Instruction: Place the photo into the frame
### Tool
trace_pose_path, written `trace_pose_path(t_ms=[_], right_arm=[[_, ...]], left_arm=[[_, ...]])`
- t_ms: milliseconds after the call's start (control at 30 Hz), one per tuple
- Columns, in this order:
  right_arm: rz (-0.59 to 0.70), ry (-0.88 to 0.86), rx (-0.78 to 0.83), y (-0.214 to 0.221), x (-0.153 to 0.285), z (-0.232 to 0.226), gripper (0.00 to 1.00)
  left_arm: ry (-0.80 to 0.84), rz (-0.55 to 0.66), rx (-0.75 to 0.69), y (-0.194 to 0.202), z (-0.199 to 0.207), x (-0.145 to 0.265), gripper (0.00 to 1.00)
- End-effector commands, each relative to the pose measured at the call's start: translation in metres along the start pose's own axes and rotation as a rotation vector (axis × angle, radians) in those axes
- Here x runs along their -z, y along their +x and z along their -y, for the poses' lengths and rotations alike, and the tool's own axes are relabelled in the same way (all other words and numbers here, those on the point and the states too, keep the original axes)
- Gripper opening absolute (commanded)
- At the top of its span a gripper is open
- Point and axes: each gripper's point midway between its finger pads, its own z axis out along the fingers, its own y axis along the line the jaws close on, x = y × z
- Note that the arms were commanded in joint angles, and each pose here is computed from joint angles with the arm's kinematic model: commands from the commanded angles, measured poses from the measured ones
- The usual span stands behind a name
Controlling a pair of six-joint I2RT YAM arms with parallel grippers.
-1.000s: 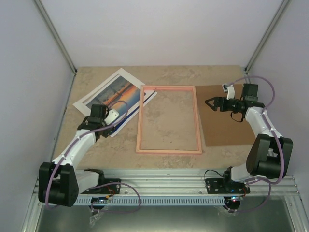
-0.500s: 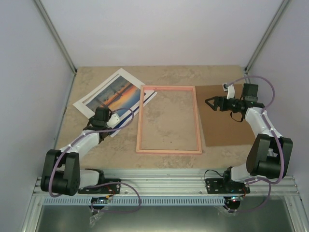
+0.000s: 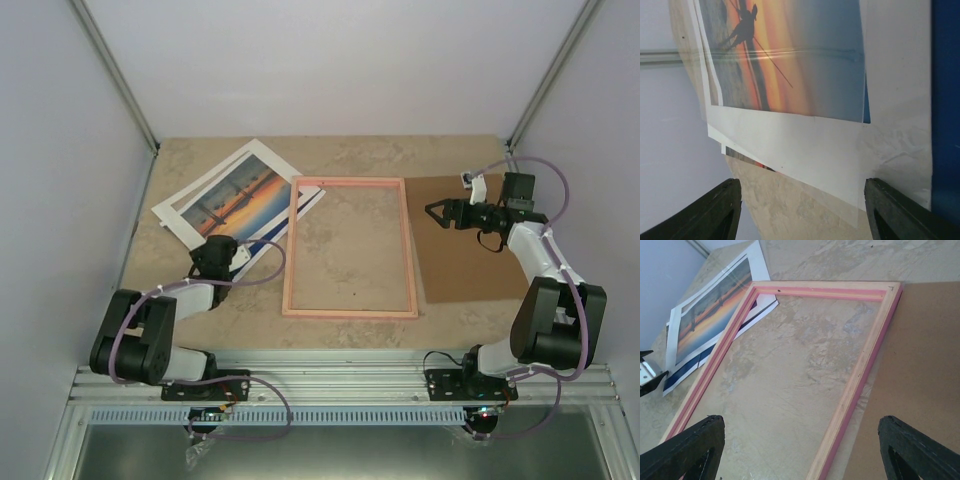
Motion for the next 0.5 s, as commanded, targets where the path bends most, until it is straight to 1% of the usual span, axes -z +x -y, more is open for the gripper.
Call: trace_pose_path(t_ms=[0,100,233,467], right_arm=[[0.004,0.001,0.004,0.001,-0.003,0.001,0.84],[0.006,0.007,0.006,0.0,-0.002,0.002,0.84],[0.01,0.013,0.012,-0.001,-0.001,0.001,0.84],[0.013,0.023,0.02,-0.002,0.001,0.001,0.84]], left_arm=[[-0.047,-0.006,-0.035,0.002,0.002,-0.004,0.67],[-0.065,0.012,-0.033,-0.002,0.0,-0.006,0.58],[-0.102,0.034,-0.024,-0.009,-0.008,-0.008,0.37],[-0.148,0.052,-0.011,-0.016,-0.026,-0.004,0.05]])
